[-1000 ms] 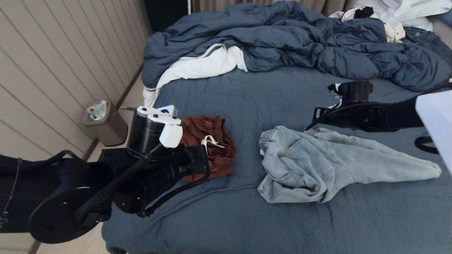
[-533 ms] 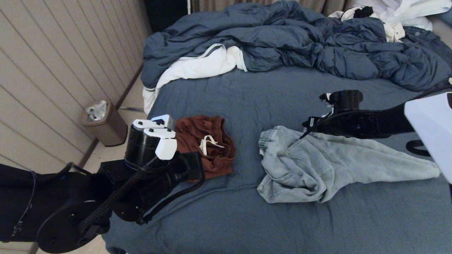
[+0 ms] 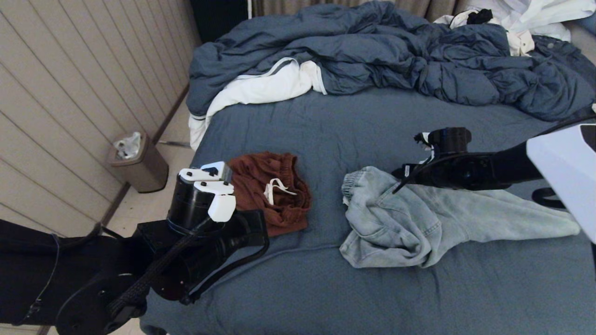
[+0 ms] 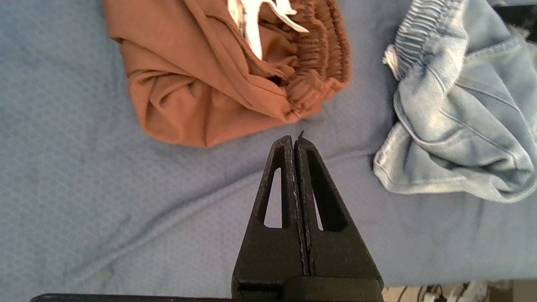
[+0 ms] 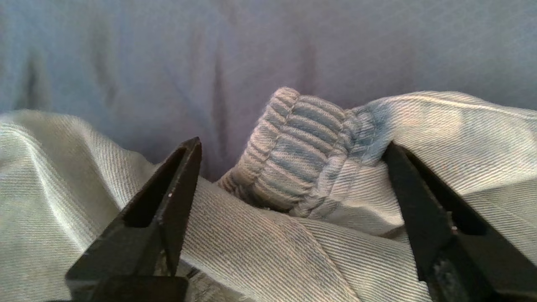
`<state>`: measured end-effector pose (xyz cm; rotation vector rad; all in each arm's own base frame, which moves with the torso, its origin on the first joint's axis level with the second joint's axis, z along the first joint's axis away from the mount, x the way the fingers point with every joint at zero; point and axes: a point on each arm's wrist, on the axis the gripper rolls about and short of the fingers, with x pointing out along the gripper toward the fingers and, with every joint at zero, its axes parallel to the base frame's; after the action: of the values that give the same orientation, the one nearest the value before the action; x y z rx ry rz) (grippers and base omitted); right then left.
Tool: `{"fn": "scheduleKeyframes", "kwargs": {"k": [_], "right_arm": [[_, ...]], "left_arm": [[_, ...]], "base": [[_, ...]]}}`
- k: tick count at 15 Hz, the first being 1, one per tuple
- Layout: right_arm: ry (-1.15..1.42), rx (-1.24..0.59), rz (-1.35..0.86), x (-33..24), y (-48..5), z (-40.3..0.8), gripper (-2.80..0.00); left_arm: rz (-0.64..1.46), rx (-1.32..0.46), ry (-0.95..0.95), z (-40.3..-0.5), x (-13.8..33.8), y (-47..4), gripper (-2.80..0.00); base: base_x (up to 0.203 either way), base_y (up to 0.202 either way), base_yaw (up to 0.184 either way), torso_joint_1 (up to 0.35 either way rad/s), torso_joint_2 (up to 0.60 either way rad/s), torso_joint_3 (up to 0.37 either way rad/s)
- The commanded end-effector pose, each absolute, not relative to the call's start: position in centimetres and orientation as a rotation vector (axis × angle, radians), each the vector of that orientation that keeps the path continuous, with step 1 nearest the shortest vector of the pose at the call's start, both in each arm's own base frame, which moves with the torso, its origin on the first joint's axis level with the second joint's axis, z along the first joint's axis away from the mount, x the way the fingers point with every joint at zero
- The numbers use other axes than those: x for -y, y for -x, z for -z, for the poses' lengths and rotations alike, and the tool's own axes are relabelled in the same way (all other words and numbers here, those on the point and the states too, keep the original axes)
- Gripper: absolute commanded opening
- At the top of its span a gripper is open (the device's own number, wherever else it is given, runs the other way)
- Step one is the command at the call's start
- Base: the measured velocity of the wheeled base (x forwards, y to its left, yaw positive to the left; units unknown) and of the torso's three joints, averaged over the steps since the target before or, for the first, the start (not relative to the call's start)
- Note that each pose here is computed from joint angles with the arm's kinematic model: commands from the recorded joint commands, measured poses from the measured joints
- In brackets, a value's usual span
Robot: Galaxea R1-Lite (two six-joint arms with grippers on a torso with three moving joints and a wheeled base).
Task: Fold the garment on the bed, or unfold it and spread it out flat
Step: Unford the blue shorts
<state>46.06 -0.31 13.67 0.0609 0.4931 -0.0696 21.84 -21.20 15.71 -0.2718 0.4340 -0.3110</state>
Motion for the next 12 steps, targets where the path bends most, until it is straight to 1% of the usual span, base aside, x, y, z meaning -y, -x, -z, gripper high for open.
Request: {"fn": "scheduleKeyframes", "kwargs": {"k": [1,2,3,7,12], "right_arm": [[-0.052,-0.512,0.072,0.5,-46.2,-12.9,0.00],[-0.051,-0.513,0.073,0.5,-46.2,-12.9,0.00],[-0.048,-0.520,0.072,0.5,-46.2,-12.6,-2.80],[0.023,-0.537,0.102,1.0,-46.4,-11.8,-2.80],[0.018,-0.455,0.140,1.2,-46.8,-14.0,-2.80]], "left_arm": [[0.302,-0.452,0.261,-14.8,21.4,-22.0,-2.80],[0.303,-0.452,0.262,-14.8,21.4,-22.1,-2.80],[0.303,-0.454,0.260,-14.5,21.5,-22.1,-2.80],[0.324,-0.470,0.260,-14.1,21.6,-22.1,-2.80],[0.334,-0.486,0.262,-13.6,21.8,-22.3,-2.80]], "base": [[0.000,0.000,0.000,0.000,0.00,0.000],[0.000,0.000,0.000,0.000,0.00,0.000],[0.000,0.000,0.000,0.000,0.00,0.000],[0.000,0.000,0.000,0.000,0.00,0.000],[0.000,0.000,0.000,0.000,0.00,0.000]]}}
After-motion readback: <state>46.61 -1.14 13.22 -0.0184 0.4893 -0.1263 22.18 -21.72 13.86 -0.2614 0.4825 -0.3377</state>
